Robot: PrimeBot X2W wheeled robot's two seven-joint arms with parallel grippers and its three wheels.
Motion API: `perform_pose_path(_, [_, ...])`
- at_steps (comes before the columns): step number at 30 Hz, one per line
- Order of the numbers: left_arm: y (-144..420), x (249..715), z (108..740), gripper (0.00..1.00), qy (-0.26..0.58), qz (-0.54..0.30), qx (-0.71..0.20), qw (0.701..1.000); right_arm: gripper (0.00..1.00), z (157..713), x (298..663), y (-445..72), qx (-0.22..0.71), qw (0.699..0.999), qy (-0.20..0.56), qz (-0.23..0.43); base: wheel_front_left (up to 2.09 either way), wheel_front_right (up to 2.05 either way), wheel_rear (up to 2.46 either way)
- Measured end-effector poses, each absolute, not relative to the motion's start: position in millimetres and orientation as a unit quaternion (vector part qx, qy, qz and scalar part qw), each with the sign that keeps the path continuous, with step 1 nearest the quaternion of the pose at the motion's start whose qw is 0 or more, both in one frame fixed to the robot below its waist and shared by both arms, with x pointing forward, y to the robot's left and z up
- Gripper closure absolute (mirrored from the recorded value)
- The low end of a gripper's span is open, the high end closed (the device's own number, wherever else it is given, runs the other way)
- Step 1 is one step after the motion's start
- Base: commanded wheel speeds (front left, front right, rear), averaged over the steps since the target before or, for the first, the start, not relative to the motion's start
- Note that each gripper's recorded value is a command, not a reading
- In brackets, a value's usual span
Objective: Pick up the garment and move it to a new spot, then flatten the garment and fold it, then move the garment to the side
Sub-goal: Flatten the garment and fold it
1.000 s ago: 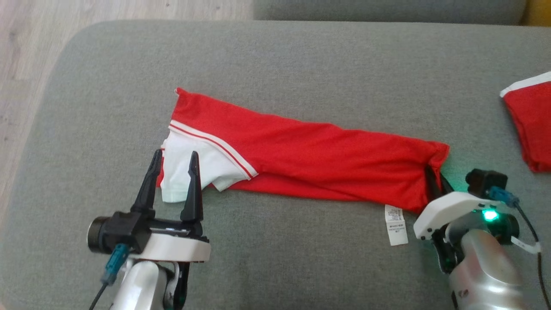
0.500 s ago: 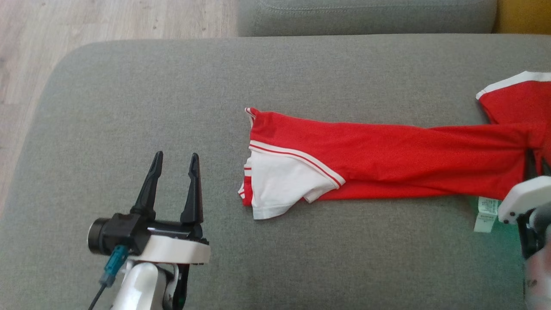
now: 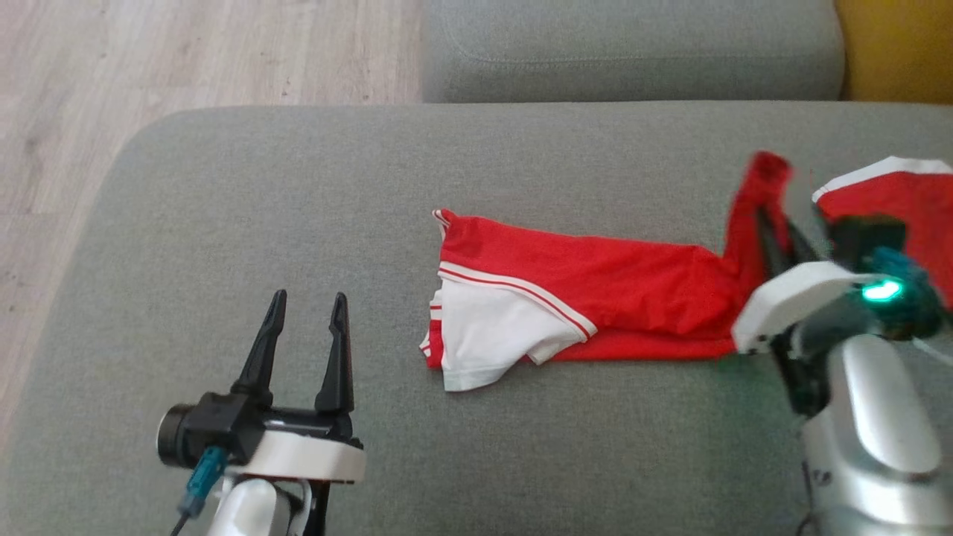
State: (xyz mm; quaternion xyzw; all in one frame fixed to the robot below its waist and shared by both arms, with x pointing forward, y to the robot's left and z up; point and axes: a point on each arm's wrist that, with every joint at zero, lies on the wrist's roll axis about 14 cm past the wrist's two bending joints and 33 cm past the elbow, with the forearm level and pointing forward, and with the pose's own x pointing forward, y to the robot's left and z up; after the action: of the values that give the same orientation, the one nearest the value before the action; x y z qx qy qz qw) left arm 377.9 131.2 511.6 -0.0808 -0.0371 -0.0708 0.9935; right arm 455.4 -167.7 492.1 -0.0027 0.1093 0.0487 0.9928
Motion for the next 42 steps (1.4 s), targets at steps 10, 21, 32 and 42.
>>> perform_pose_path(10, [144.8,369.4,504.6,0.00,-0.028,-0.052,-0.076,0.995,1.00,491.9,435.6,-28.0,0.036,0.960,0.127,0.249,0.00,0.00,0.00])
perform_pose_path(21, [160.4,368.6,496.1,0.00,-0.014,-0.028,-0.071,0.997,1.00,460.8,430.7,53.7,0.059,0.918,0.162,0.356,0.00,0.00,0.00])
perform_pose_path(32, [178.9,362.1,489.7,0.00,-0.004,0.004,-0.069,0.998,1.00,430.6,425.4,79.4,0.065,0.901,0.189,0.385,0.00,0.00,0.00])
perform_pose_path(42, [168.4,369.3,493.3,0.00,-0.009,-0.015,-0.073,0.997,0.00,453.0,434.7,66.2,0.080,0.916,0.140,0.368,0.00,0.00,0.00])
